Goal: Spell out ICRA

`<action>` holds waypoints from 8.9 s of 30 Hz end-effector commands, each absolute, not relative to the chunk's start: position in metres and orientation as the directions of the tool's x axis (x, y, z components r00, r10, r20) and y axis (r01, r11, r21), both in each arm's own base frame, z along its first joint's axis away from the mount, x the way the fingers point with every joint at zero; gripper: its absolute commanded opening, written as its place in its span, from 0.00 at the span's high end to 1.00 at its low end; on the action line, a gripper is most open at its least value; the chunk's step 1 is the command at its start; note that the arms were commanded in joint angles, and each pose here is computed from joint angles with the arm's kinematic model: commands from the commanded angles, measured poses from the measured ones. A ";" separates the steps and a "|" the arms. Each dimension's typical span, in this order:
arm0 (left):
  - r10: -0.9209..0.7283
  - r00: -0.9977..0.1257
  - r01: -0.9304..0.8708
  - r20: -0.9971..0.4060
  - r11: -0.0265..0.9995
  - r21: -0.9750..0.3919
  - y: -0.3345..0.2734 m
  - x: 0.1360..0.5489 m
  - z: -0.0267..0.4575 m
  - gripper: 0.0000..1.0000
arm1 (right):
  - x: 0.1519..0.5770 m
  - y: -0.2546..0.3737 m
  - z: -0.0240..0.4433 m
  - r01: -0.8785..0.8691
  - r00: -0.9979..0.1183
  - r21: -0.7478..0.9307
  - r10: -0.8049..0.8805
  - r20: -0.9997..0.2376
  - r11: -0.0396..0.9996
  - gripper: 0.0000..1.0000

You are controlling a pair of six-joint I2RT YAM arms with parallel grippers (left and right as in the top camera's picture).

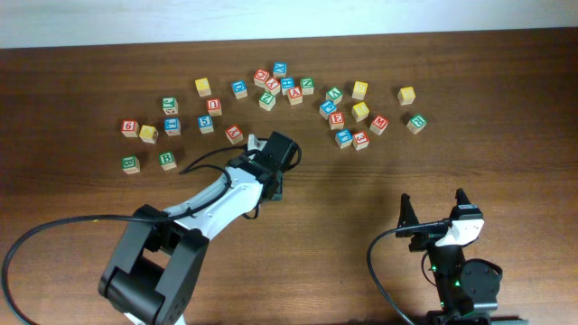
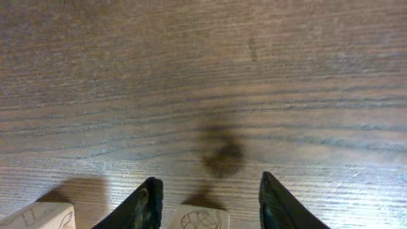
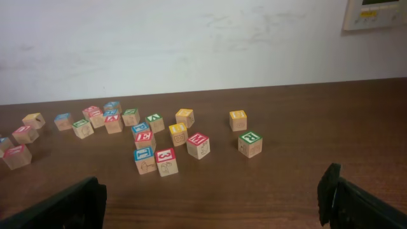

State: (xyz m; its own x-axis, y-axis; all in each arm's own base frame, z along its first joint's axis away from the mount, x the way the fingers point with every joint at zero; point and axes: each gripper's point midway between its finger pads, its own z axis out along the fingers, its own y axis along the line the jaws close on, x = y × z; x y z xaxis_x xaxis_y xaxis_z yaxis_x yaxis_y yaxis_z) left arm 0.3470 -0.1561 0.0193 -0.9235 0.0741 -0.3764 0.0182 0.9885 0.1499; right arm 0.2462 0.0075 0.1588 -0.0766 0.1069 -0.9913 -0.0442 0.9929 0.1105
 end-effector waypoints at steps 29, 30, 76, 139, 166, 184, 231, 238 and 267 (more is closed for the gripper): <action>0.114 -0.968 0.080 -0.222 0.984 0.160 -0.150 0.313 0.007 0.57 | 0.246 0.006 0.156 -0.035 -0.080 0.113 0.110 -0.991 0.993 0.02; 0.115 -0.969 0.081 -0.218 0.984 0.159 -0.150 0.312 0.007 0.57 | 0.246 0.006 0.156 -0.035 -0.080 0.113 0.110 -0.991 0.993 0.02; -0.025 -0.952 -0.109 -0.305 0.959 0.261 -0.108 0.330 0.014 0.50 | 0.246 0.006 0.156 -0.035 -0.080 0.113 0.110 -0.991 0.993 0.02; 0.153 -0.970 0.155 -0.187 0.988 0.007 -0.171 0.331 0.041 1.00 | 0.246 0.006 0.156 -0.036 -0.080 0.113 0.110 -0.991 0.993 0.02; -0.040 -0.972 -0.073 -0.231 0.988 0.136 -0.133 0.323 0.012 1.00 | 0.246 0.006 0.156 -0.035 -0.080 0.113 0.110 -0.991 0.993 0.02; -0.044 -0.965 -0.076 -0.259 0.990 0.116 -0.137 0.330 0.013 1.00 | 0.246 0.006 0.156 -0.036 -0.080 0.113 0.110 -0.991 0.993 0.02; -0.068 -0.968 -0.107 -0.243 0.982 0.154 -0.128 0.323 0.013 1.00 | 0.246 0.006 0.156 -0.036 -0.080 0.113 0.110 -0.991 0.993 0.02; -0.034 -0.972 -0.074 -0.233 0.983 0.168 -0.126 0.321 0.012 1.00 | 0.246 0.006 0.156 -0.035 -0.080 0.113 0.110 -0.991 0.993 0.02; -0.005 -0.957 -0.024 -0.291 0.998 0.060 -0.150 0.340 0.014 0.01 | 0.246 0.006 0.156 -0.035 -0.080 0.113 0.110 -0.991 0.993 0.02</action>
